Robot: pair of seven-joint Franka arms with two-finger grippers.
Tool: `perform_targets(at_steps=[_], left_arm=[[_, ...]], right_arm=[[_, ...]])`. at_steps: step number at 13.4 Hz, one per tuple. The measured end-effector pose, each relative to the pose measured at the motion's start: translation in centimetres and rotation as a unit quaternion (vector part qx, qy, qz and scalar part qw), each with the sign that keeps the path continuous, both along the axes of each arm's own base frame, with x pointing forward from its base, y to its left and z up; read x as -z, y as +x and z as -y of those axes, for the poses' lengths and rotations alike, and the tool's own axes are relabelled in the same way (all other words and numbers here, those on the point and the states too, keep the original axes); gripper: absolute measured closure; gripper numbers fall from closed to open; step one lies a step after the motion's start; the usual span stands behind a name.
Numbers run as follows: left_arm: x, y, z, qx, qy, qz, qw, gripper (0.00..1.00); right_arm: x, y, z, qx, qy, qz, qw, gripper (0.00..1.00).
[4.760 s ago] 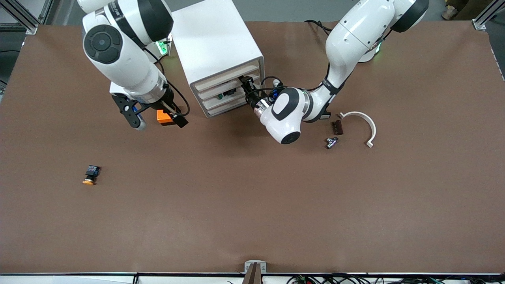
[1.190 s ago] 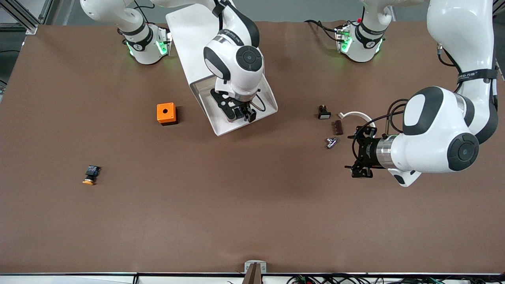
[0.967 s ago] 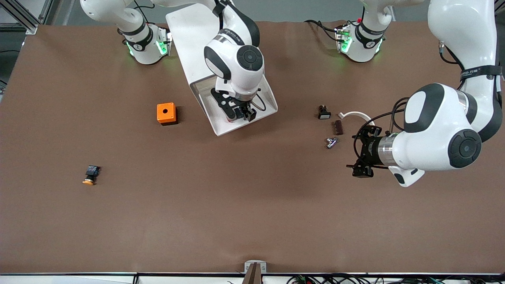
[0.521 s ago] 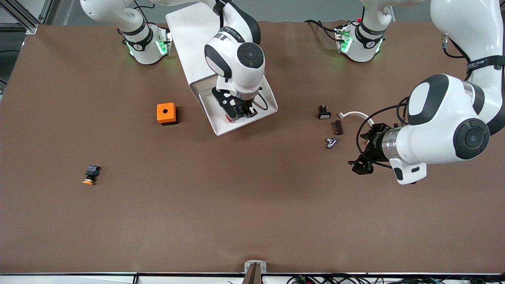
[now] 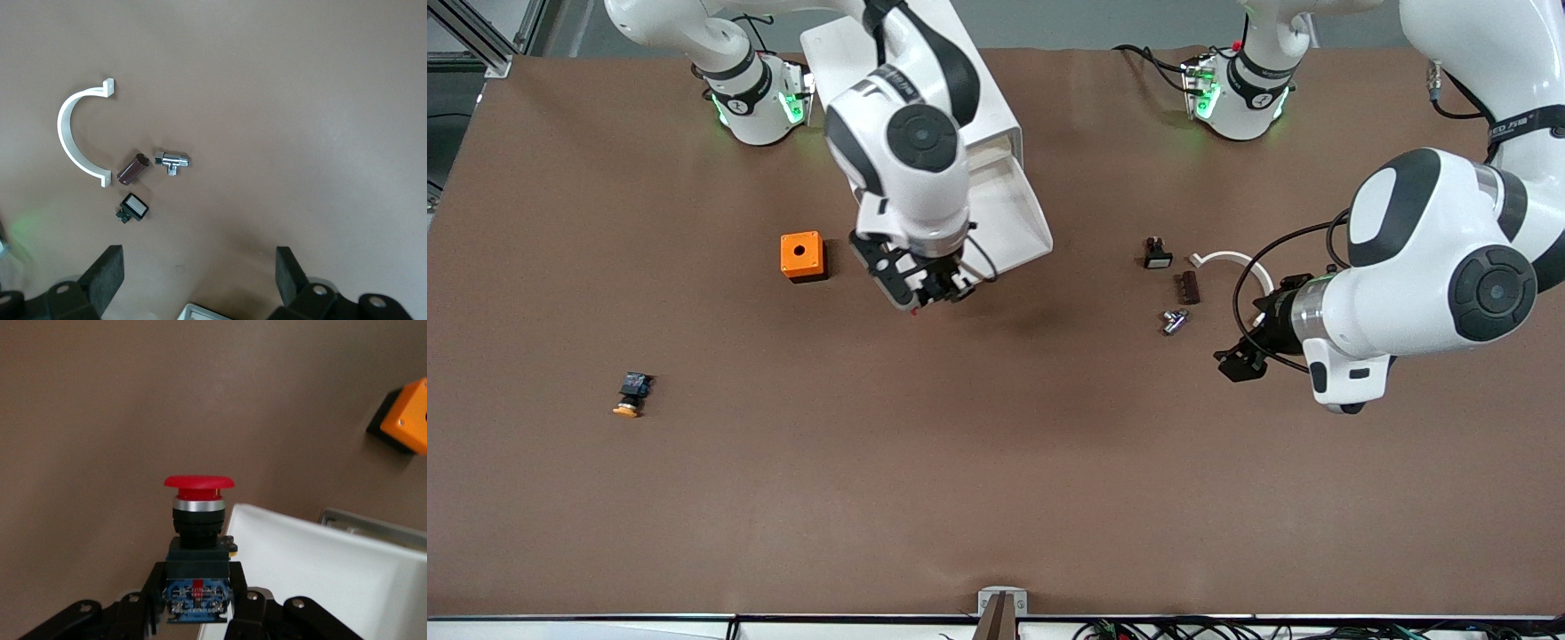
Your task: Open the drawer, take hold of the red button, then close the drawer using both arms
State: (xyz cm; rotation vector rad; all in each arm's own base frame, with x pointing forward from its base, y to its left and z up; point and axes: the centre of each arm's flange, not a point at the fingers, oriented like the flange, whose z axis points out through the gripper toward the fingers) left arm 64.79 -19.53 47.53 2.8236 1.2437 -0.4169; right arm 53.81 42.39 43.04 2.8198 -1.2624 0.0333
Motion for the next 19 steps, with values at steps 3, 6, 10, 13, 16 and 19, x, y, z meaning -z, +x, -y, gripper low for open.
perform_targets(at_steps=[3,6,10,13,16,19], left_arm=[[0.9,-0.6,2.9,0.049,0.000,0.018,0.999,0.00],[3.6,-1.5,7.7,0.084,0.003,0.041,0.996,0.00],[8.0,-3.6,13.1,0.124,0.003,0.060,0.990,0.00],[11.0,-5.8,16.6,0.156,0.006,0.079,0.985,0.00],[14.2,-8.2,19.6,0.178,-0.005,0.096,0.979,0.00],[17.1,-11.0,22.9,0.202,-0.009,0.091,0.975,0.00]], right_arm=[[-1.4,3.1,5.1,-0.079,-0.001,-0.005,0.997,0.58],[-1.7,4.8,8.1,-0.147,-0.004,-0.009,0.989,0.58],[-1.0,5.8,12.9,-0.218,0.000,-0.008,0.976,0.58],[0.8,6.2,18.4,-0.263,0.002,-0.016,0.965,0.58],[3.2,6.9,23.5,-0.287,0.004,-0.020,0.958,0.58],[6.4,7.3,27.7,-0.301,0.005,-0.002,0.953,0.58]])
